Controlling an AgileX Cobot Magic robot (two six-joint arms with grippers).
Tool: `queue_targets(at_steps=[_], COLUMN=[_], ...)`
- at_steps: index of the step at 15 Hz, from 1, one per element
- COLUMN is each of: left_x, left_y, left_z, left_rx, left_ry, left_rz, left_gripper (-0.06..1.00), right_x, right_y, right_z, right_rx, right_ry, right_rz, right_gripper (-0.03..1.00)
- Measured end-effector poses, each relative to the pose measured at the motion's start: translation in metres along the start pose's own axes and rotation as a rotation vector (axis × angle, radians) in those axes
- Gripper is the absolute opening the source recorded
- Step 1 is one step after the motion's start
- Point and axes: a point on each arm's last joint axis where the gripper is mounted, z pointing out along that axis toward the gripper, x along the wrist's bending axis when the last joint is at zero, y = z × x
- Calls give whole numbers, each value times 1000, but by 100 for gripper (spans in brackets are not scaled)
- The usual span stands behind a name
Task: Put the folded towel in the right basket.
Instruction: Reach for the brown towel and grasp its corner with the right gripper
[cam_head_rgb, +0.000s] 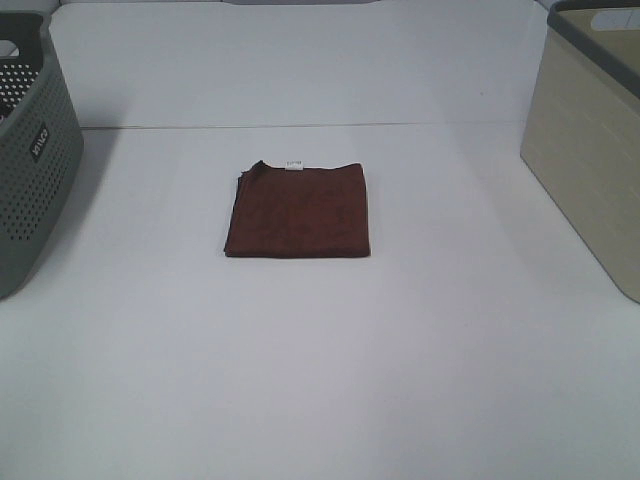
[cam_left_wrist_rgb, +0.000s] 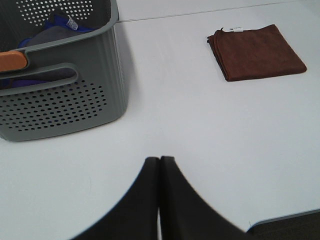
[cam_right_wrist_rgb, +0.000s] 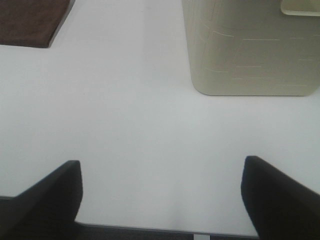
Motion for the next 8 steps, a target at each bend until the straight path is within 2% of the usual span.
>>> queue_targets(at_steps=[8], left_x=[0], left_y=[0], left_z=[0], left_rx=[0], left_ry=[0], left_rz=[0], left_gripper=[0], right_x=[0], right_y=[0], right_z=[0], right_rx=[0], right_ry=[0], right_rz=[0], right_gripper=[83])
